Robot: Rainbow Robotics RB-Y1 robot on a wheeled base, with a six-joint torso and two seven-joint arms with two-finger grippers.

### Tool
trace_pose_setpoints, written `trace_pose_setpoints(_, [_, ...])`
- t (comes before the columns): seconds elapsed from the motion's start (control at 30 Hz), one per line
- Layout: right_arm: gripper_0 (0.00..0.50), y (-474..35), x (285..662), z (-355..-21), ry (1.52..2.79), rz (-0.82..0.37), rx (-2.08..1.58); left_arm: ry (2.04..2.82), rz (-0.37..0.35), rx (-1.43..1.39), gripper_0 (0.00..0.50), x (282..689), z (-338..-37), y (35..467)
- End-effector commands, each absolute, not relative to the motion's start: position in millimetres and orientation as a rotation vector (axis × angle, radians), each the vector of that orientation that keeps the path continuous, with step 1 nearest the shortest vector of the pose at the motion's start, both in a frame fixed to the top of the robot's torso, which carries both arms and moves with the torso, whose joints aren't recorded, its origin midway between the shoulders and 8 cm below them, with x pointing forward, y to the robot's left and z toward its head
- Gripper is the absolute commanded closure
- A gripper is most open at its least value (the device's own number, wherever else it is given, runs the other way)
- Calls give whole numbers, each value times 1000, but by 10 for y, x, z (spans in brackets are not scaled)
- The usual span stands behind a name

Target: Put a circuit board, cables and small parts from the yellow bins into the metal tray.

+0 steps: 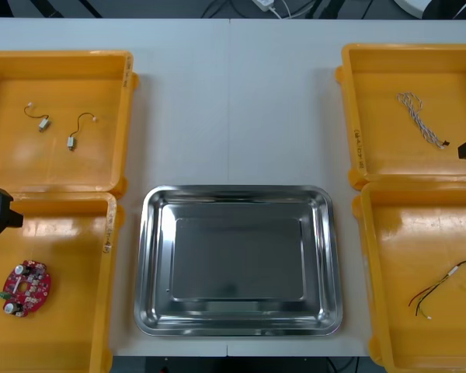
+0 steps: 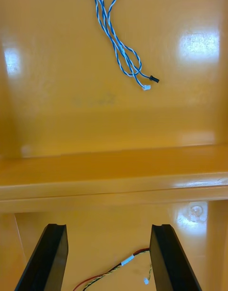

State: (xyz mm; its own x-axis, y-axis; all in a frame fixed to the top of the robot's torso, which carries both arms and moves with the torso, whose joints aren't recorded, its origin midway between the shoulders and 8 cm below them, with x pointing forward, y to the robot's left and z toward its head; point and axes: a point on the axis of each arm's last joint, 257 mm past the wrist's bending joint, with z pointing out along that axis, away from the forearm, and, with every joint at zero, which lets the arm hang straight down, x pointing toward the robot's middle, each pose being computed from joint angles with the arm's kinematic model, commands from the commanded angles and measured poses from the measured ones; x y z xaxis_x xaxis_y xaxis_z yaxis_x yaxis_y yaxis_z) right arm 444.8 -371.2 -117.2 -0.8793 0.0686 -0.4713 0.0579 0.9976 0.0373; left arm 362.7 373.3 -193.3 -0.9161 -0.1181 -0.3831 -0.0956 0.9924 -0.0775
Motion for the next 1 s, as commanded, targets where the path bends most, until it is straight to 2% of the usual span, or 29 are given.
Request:
trace_pose_setpoints(0.03, [0,-3763,4447,-1029,2614,3,47,2754,-7,-142,0,3539,-1884,3892])
trace_pose_setpoints(0.47, [0,-3766,4427,-1057,2622,7,54,2715,6,-200,0,3628,-1734,3946])
trace_pose_setpoints(1.0, [0,-3746,4350,-1141,2638,20,76,2650,-39,-460,0,3645,-1544,3990])
